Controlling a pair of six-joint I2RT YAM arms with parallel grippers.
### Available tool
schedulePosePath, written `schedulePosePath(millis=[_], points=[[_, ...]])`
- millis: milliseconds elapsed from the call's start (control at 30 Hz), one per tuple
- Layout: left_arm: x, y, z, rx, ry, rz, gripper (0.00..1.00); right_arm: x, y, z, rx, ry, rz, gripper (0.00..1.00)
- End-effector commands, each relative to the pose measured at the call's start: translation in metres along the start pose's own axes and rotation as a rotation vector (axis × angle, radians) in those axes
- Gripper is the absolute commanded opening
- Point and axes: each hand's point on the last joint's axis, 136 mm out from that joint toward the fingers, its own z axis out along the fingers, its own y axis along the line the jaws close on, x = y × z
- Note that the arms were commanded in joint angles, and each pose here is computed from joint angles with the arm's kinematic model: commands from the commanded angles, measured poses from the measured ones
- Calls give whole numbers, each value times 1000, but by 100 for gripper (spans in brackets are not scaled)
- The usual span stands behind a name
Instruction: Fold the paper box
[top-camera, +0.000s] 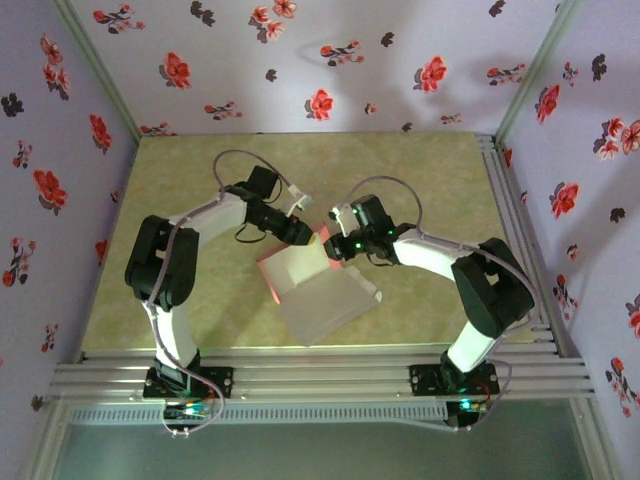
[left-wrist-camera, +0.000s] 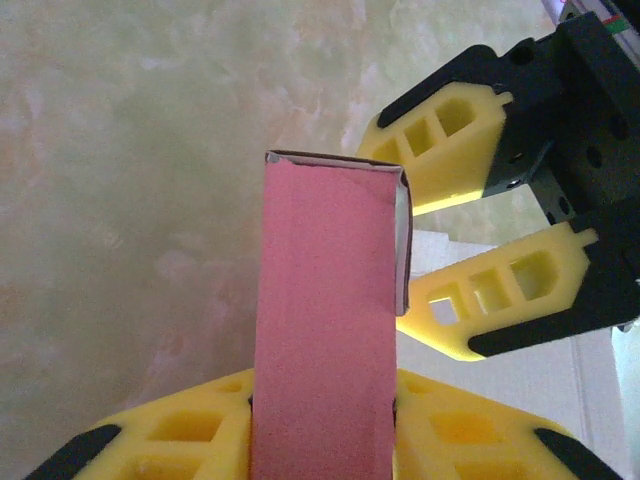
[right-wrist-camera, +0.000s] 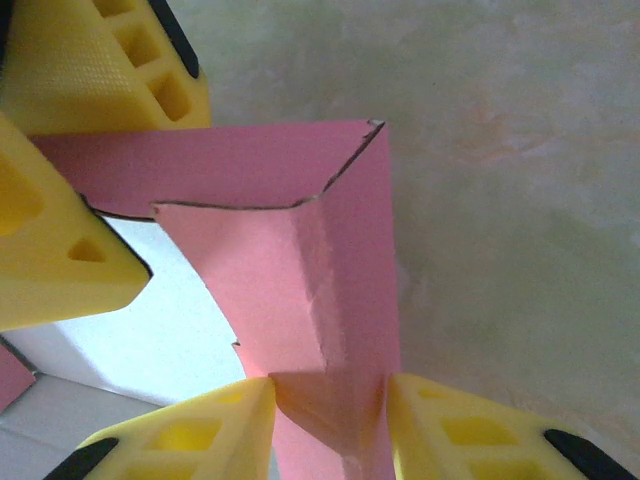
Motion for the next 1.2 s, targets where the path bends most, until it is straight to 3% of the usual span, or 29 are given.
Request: schedulePosePath(millis=[0, 267, 533, 933, 1167], points=[[-9, -4, -1, 40, -14, 22, 31, 23, -2, 12, 7, 89, -7, 36], [-10, 1, -3, 40, -21, 8, 31, 24, -9, 16, 42, 100, -8, 29], [-19, 2, -15, 52, -54, -12, 44, 33, -14, 22, 75, 146, -20, 26], [-22, 9, -19, 14, -61, -18, 44, 45, -23, 28, 195, 251, -75, 14], [-17, 15, -17, -20, -44, -26, 40, 41, -20, 22, 204, 240, -76, 13]])
